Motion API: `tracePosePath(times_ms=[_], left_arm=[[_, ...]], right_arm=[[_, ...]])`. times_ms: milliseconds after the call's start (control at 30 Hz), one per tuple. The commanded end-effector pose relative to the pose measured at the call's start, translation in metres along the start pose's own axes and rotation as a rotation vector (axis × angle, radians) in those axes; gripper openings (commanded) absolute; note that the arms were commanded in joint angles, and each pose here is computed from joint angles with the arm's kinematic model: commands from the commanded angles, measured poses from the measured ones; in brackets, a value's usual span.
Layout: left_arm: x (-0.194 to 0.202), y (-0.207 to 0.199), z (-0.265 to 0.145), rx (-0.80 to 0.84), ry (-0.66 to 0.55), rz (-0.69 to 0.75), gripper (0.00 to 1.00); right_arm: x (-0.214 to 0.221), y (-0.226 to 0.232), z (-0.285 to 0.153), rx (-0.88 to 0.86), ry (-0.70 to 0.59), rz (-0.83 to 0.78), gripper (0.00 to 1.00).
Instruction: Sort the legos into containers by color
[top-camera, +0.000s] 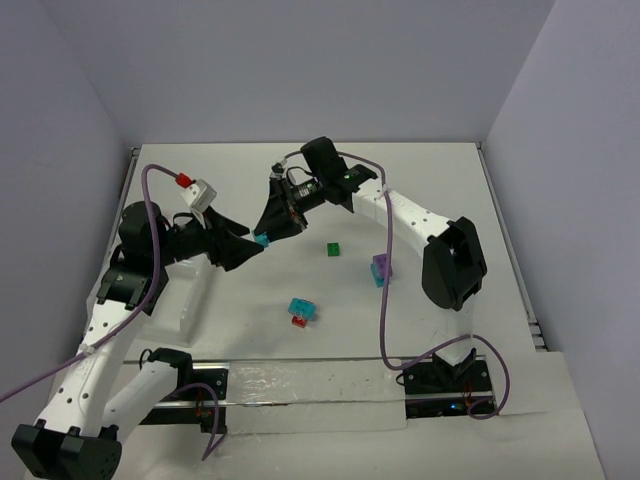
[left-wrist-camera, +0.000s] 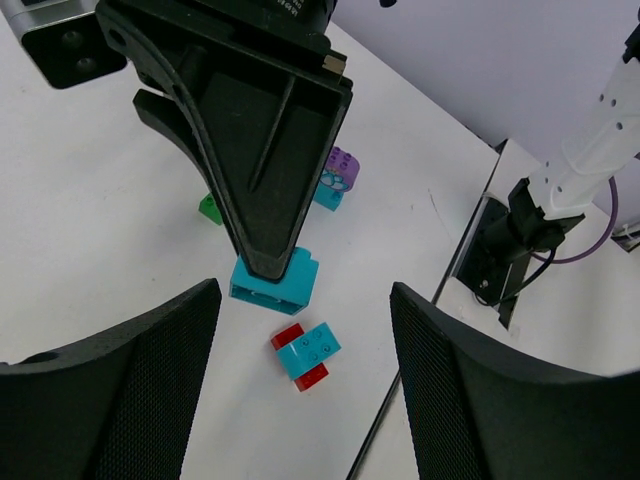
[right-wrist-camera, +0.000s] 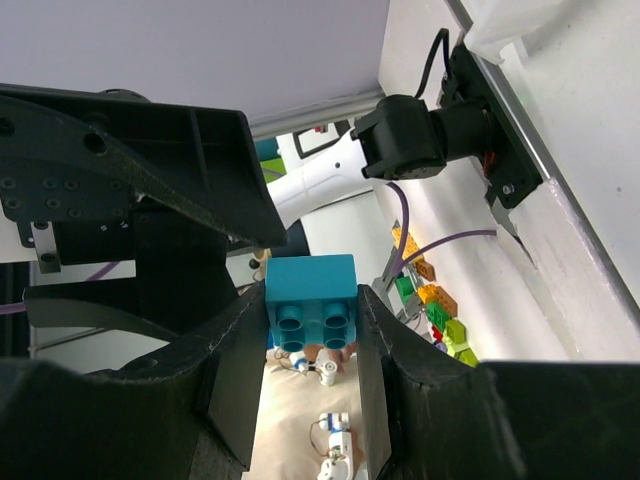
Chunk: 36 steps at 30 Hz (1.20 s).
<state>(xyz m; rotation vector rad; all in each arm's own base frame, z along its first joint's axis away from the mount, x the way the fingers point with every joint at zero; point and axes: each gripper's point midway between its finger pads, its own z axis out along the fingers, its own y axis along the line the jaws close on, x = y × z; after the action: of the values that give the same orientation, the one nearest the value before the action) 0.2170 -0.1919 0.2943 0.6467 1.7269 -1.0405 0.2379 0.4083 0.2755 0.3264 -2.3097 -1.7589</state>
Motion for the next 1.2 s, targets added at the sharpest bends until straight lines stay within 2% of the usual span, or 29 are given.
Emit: tracePosePath(times_ms=[0,333,533,800,833,867,900,933,967,1000,1067,1133,1167], left_arm=[[-0.007,-0.007,0.008,0.043,-0.024,0.03,0.75],[0.004,-0.005,0.017,0.042,0.007,0.014,0.71],[0.008,0.0,0.021,0.024,0.007,-0.005,0.53],[0.011,0.004,0.024,0.013,0.01,-0.022,0.45],[0.011,0.004,0.024,0.011,0.01,-0.023,0.38],[0.011,0.005,0.025,0.009,0.01,-0.026,0.26],[0.01,0.006,0.025,0.005,0.01,-0.029,0.08],[0.01,0.006,0.025,0.002,0.012,-0.031,0.01],[0.011,0.007,0.025,-0.006,0.017,-0.037,0.0],[0.012,0.008,0.025,-0.014,0.023,-0.044,0.0],[0.014,0.009,0.023,-0.025,0.028,-0.054,0.0],[0.018,0.011,0.02,-0.049,0.032,-0.067,0.0],[0.018,0.01,0.018,-0.059,0.029,-0.07,0.0]], right_arm=[[0.008,0.028,-0.002,-0.06,0.025,-0.072,0.0],[0.012,0.029,-0.004,-0.062,0.027,-0.079,0.0],[0.014,0.03,-0.005,-0.062,0.028,-0.08,0.0],[0.014,0.031,-0.005,-0.065,0.035,-0.086,0.0],[0.014,0.031,-0.005,-0.065,0.036,-0.085,0.0],[0.014,0.03,-0.005,-0.065,0.037,-0.083,0.0],[0.014,0.03,-0.005,-0.065,0.036,-0.084,0.0],[0.014,0.03,-0.006,-0.066,0.036,-0.084,0.0],[0.014,0.029,-0.006,-0.066,0.035,-0.085,0.01],[0.012,0.028,-0.006,-0.063,0.028,-0.084,0.09],[0.01,0.027,-0.008,-0.06,0.018,-0.083,0.33],[0.005,0.026,-0.012,-0.054,-0.005,-0.085,0.43],[0.004,0.026,-0.014,-0.054,-0.012,-0.089,0.44]])
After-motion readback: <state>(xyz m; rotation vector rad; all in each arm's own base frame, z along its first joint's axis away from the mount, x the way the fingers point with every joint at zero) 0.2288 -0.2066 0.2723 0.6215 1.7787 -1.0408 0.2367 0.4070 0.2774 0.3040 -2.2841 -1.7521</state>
